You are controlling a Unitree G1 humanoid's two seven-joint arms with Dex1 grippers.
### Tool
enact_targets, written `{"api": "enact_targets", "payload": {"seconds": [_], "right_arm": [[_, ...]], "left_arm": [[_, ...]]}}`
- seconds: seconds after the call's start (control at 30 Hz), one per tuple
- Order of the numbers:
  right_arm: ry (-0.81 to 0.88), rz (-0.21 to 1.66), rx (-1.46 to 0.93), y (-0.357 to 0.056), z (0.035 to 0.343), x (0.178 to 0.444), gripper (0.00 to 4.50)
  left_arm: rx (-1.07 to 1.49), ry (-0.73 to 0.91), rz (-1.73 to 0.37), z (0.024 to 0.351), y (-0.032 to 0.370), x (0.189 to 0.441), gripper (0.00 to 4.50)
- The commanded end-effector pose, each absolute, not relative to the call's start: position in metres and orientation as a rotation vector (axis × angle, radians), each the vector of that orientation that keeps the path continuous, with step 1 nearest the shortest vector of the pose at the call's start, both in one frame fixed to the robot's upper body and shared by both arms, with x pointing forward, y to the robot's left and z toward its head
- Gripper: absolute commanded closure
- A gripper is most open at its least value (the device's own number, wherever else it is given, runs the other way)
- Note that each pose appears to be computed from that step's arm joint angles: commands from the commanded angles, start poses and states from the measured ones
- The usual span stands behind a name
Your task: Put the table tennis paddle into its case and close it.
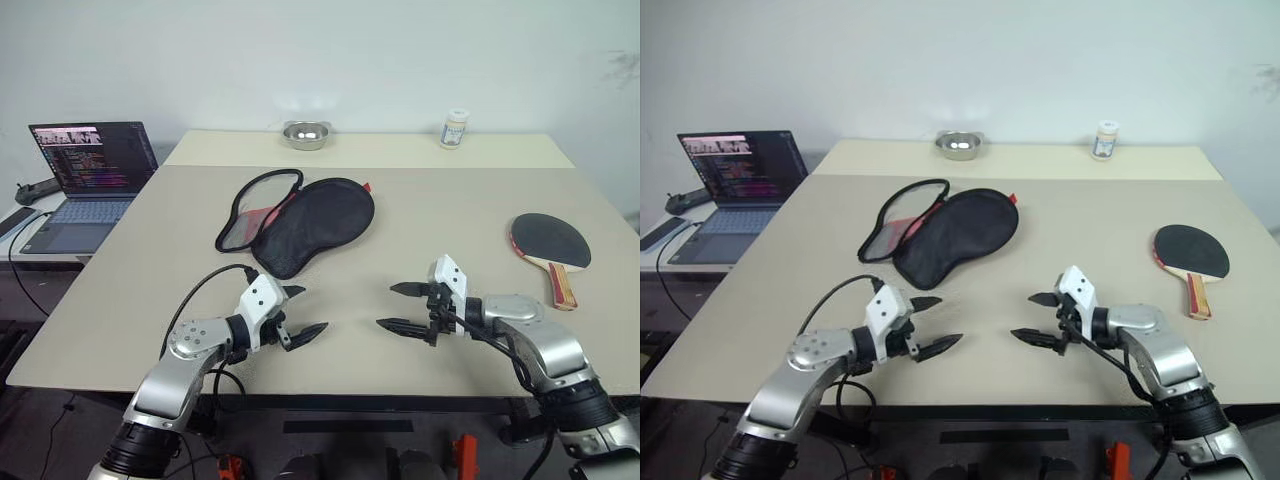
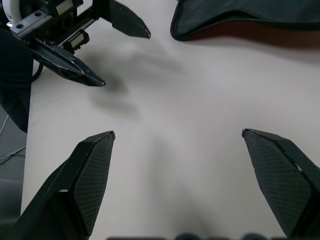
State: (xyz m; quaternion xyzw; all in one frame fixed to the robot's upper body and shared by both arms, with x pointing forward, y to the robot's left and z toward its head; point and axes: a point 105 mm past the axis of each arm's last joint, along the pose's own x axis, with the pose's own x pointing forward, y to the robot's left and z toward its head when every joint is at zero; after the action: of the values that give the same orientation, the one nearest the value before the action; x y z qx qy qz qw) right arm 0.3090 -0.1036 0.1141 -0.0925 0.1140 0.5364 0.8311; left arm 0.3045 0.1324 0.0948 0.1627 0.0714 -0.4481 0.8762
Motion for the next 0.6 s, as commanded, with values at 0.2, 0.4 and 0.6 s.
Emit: {"api": "enact_targets", "payload": {"seconds": [0.2, 0.4, 0.6], "right_arm": [[0.184, 1.109, -0.232, -0.107, 0.135, 0.31, 0.01], [0.144, 1.093, -0.232, -0.109, 0.152, 0.305, 0.01], [0.079, 1.071, -0.213, -0.098, 0.163, 0.307, 0.01]], "left_arm": [[0.304, 0.046, -0.913, 0.112, 0.125, 0.323, 0.0], [0.291, -0.007, -0.92, 0.127, 0.129, 0.333, 0.0], [0.376, 0.003, -0.84, 0.131, 0.154, 0.36, 0.0]]}}
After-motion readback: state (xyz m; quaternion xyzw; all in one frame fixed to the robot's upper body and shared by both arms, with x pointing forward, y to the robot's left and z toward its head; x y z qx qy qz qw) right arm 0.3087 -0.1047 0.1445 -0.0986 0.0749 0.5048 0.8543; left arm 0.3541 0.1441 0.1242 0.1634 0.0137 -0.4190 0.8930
